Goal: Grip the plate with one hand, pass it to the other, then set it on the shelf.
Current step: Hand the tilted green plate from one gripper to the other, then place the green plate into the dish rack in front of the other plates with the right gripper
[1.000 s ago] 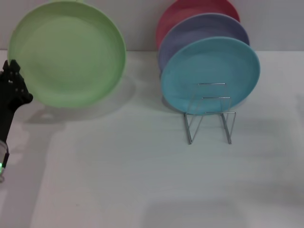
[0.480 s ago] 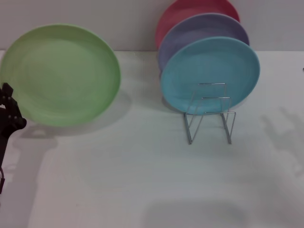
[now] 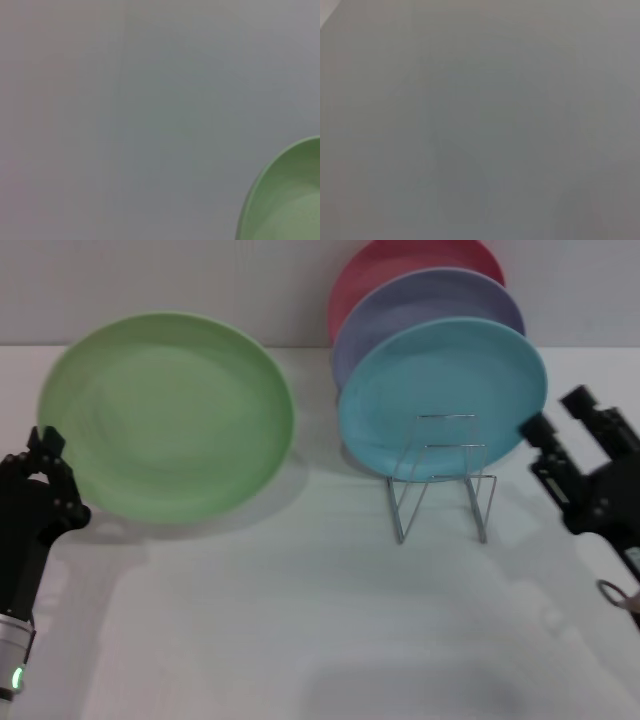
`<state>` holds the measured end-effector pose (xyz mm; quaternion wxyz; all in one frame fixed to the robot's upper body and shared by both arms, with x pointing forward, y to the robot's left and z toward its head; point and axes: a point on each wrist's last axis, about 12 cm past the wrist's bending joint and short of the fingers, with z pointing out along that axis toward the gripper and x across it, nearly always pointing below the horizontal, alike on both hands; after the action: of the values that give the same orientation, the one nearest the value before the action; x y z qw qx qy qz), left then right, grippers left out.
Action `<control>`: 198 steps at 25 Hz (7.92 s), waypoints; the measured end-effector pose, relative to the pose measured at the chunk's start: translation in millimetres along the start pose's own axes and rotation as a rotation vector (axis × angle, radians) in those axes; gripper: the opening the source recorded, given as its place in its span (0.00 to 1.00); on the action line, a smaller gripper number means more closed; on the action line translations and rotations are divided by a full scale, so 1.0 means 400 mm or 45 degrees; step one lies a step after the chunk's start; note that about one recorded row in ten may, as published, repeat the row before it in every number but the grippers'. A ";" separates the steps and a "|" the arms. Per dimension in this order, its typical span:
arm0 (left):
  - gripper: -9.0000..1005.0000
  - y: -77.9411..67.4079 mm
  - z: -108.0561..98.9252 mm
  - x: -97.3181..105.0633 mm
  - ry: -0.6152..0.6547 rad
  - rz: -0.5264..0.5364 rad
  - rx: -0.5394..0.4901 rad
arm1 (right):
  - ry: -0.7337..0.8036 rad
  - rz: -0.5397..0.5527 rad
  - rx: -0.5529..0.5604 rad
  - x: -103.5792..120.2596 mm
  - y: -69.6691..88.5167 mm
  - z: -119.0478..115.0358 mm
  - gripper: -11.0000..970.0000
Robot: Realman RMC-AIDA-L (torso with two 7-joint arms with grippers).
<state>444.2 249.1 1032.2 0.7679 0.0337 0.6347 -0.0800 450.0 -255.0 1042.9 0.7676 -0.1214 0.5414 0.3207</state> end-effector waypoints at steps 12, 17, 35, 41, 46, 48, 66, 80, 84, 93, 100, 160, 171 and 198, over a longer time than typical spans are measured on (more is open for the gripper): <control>0.05 -0.057 -0.007 0.003 0.018 0.116 0.007 | 0.153 0.027 -0.076 0.074 0.068 0.105 0.62; 0.05 -0.072 -0.012 0.001 0.027 0.148 -0.033 | 0.238 0.022 -0.090 0.098 0.075 0.149 0.62; 0.05 -0.147 -0.034 -0.021 0.058 0.335 -0.180 | 0.419 -0.065 -0.117 0.141 0.076 0.273 0.63; 0.05 -0.161 -0.034 -0.026 0.068 0.378 -0.193 | 0.465 -0.069 -0.134 0.151 0.082 0.293 0.63; 0.05 -0.172 -0.029 -0.029 0.097 0.420 -0.217 | 0.493 -0.076 -0.146 0.156 0.085 0.316 0.62; 0.05 -0.178 -0.030 -0.032 0.103 0.432 -0.220 | 0.506 -0.079 -0.149 0.158 0.086 0.323 0.63; 0.05 -0.195 -0.038 -0.047 0.095 0.476 -0.233 | 0.518 -0.124 -0.142 0.162 0.084 0.325 0.51; 0.05 -0.208 -0.045 -0.051 0.093 0.507 -0.213 | 0.517 -0.135 -0.142 0.161 0.084 0.328 0.26; 0.05 -0.210 -0.046 -0.050 0.093 0.508 -0.206 | 0.518 -0.140 -0.144 0.162 0.085 0.329 0.26; 0.05 -0.212 -0.046 -0.050 0.092 0.509 -0.198 | 0.518 -0.147 -0.142 0.162 0.082 0.330 0.19; 0.05 -0.213 -0.045 -0.050 0.091 0.510 -0.194 | 0.518 -0.151 -0.143 0.161 0.081 0.331 0.16; 0.25 -0.181 -0.025 -0.053 0.028 0.431 -0.217 | 0.510 -0.174 -0.092 0.155 0.056 0.344 0.03; 0.48 -0.047 -0.040 -0.058 -0.281 0.035 -0.232 | 0.213 -0.272 -0.150 0.099 0.081 0.300 0.04; 0.81 0.048 -0.017 -0.018 -0.253 -0.288 -0.089 | -0.147 -0.930 0.077 -0.041 -0.042 0.062 0.03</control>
<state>439.5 269.5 1037.1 0.8136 -0.0729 0.5578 -0.1469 475.7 -260.4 1064.8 0.8641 -0.2655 0.4273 0.0156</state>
